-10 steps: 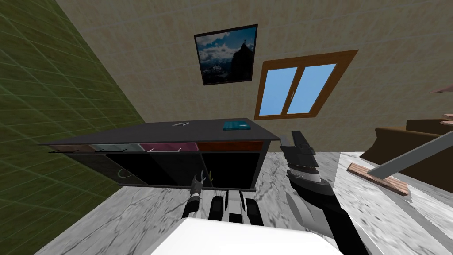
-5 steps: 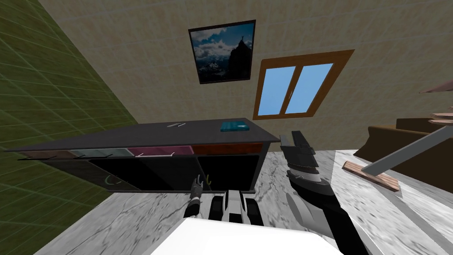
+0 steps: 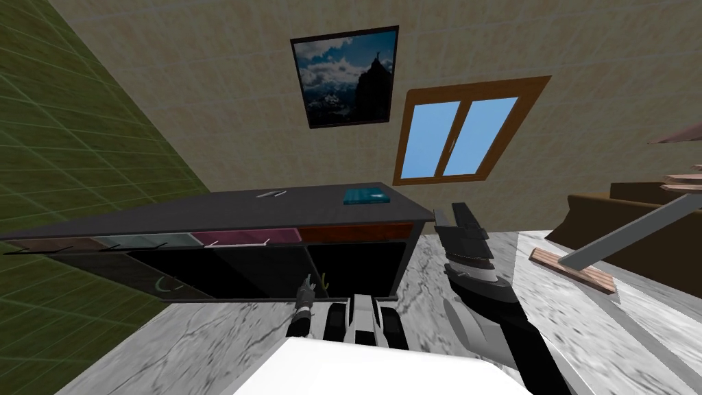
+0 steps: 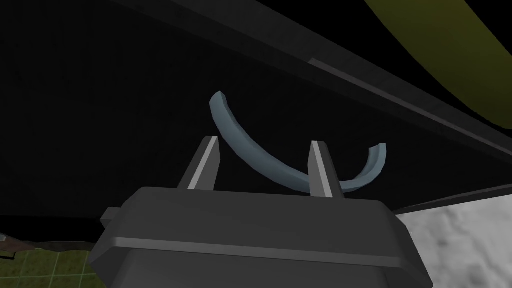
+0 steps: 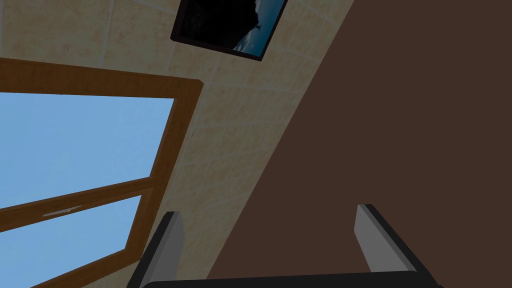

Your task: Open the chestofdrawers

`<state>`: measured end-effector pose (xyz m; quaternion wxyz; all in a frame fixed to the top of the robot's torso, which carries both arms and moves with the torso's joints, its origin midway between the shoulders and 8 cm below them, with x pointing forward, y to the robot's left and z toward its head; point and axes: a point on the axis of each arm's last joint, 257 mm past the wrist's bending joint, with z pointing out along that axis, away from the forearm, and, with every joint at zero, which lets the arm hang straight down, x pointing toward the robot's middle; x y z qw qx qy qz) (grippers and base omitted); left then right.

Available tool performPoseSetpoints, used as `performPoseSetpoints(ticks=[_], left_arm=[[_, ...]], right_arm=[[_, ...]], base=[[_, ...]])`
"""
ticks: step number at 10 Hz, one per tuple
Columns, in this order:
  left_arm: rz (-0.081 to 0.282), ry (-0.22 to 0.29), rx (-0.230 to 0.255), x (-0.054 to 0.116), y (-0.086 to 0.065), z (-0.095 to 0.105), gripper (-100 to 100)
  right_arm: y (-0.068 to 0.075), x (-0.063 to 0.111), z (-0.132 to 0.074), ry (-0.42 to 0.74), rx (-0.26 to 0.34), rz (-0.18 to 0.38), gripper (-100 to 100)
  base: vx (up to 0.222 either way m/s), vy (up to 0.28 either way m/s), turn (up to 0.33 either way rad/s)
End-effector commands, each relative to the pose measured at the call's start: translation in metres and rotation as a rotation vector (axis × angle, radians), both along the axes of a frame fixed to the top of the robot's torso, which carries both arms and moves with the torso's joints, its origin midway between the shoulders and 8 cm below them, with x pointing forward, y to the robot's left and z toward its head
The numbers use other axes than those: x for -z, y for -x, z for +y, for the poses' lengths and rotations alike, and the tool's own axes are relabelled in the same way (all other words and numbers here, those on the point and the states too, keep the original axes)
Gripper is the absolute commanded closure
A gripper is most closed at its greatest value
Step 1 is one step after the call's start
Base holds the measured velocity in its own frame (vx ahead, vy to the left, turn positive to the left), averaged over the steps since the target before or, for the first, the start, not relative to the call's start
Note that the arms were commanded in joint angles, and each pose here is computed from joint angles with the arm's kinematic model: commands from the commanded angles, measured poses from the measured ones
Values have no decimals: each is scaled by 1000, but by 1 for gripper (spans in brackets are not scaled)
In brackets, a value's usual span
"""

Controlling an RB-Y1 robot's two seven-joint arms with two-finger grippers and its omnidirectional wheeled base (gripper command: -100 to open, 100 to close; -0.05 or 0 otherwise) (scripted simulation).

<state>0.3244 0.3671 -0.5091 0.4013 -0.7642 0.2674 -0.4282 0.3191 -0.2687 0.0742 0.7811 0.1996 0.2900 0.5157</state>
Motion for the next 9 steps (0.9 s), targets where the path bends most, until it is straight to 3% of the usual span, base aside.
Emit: performPoseSetpoints(ticks=[1,8,9], left_arm=[[13,-7,67,2,-6,-20,100],[12,-8,263,-1,-31,-82,100],[11,-6,244,-1,-30,-77,100]], right_arm=[[0,0,0,0,0,0,0],[0,0,0,0,0,0,0],[0,0,0,0,0,0,0]], base=[[-259,170,-123],[-282,162,-112],[-151,82,-35]])
